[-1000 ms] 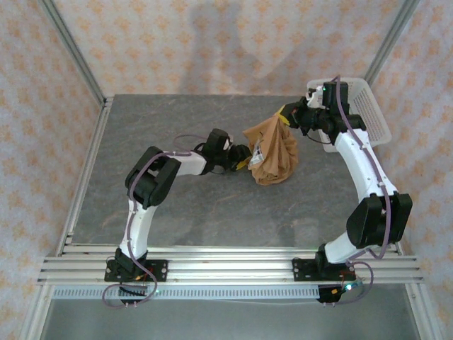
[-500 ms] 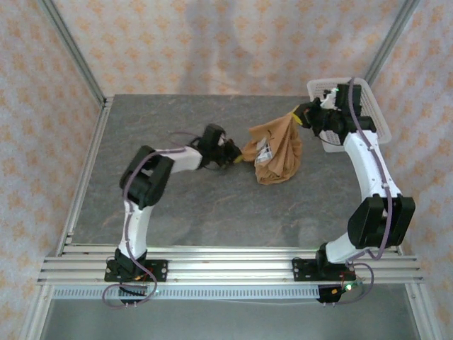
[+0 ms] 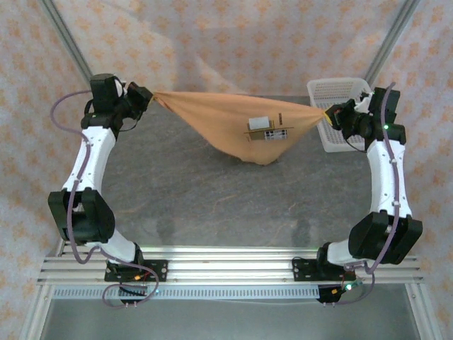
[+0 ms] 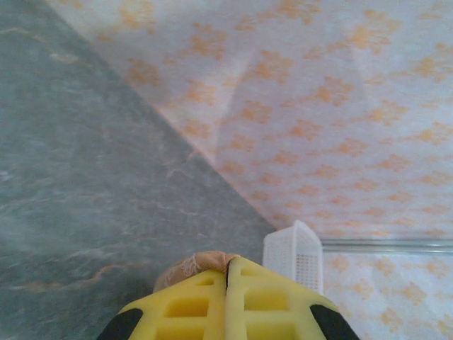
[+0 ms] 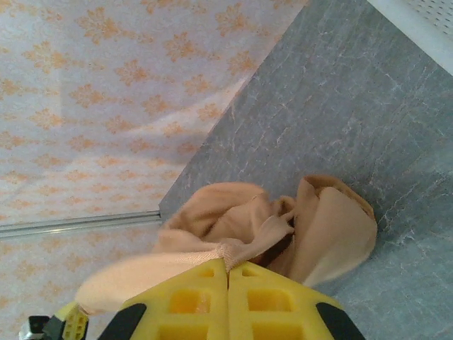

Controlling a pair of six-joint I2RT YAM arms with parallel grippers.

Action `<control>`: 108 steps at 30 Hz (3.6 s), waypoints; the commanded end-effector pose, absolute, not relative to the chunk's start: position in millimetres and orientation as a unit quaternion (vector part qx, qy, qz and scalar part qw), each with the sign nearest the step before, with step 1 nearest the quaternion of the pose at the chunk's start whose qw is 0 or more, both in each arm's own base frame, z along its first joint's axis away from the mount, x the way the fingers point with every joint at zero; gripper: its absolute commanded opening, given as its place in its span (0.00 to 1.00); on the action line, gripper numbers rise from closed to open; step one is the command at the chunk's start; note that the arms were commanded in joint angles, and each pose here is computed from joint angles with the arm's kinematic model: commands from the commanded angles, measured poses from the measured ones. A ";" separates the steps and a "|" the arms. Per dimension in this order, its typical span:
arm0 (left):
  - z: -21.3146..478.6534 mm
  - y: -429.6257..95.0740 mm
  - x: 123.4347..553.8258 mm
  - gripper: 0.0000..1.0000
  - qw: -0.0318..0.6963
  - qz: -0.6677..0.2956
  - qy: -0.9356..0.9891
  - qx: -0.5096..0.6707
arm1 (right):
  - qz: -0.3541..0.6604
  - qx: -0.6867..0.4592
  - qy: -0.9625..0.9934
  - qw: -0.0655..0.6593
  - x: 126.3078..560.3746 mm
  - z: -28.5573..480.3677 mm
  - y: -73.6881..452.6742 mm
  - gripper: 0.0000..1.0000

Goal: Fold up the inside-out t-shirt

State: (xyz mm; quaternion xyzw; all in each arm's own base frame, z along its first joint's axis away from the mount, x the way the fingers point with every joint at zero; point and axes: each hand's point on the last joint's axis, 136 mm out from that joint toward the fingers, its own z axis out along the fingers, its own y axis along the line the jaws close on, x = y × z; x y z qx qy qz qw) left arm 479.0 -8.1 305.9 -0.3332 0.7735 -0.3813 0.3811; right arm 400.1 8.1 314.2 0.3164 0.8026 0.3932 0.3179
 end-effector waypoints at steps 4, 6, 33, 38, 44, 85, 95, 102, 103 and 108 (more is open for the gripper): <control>290.8 10.5 474.6 0.00 0.348 -0.368 0.788 -0.351 | 0.388 0.308 0.794 0.352 401.4 348.7 0.6 0.00; 321.3 11.1 483.2 0.00 0.367 -0.382 0.776 -0.342 | 0.408 0.304 0.777 0.370 409.8 373.4 1.1 0.00; 432.3 11.6 400.4 0.00 0.481 -0.337 0.766 -0.262 | 0.391 0.245 0.743 0.486 357.5 462.7 8.1 0.00; 373.8 17.5 420.4 0.00 0.435 -0.324 0.792 -0.280 | 0.386 0.289 0.759 0.438 386.0 408.7 -2.4 0.00; 254.1 -9.8 466.7 0.00 0.325 -0.298 0.853 -0.278 | 0.357 0.328 0.794 0.366 439.4 307.5 1.6 0.00; 143.1 -193.9 364.5 0.00 0.189 -0.157 0.966 -0.075 | 0.188 0.322 0.895 0.245 451.5 181.0 10.6 0.00; 216.0 -95.4 361.1 0.00 0.243 -0.092 0.959 -0.109 | 0.061 0.321 0.919 0.220 444.7 152.0 -25.5 0.00; 224.9 -35.6 333.3 0.00 0.261 -0.053 0.952 -0.153 | 0.019 0.314 0.923 0.221 447.3 164.0 -40.0 0.00; 231.9 -28.8 330.3 0.00 0.268 -0.052 0.949 -0.159 | 0.021 0.312 0.923 0.226 447.8 169.7 -39.3 0.00; 273.6 -16.4 320.5 0.00 0.313 -0.057 0.933 -0.167 | 0.075 0.304 0.917 0.246 443.6 201.1 -21.5 0.00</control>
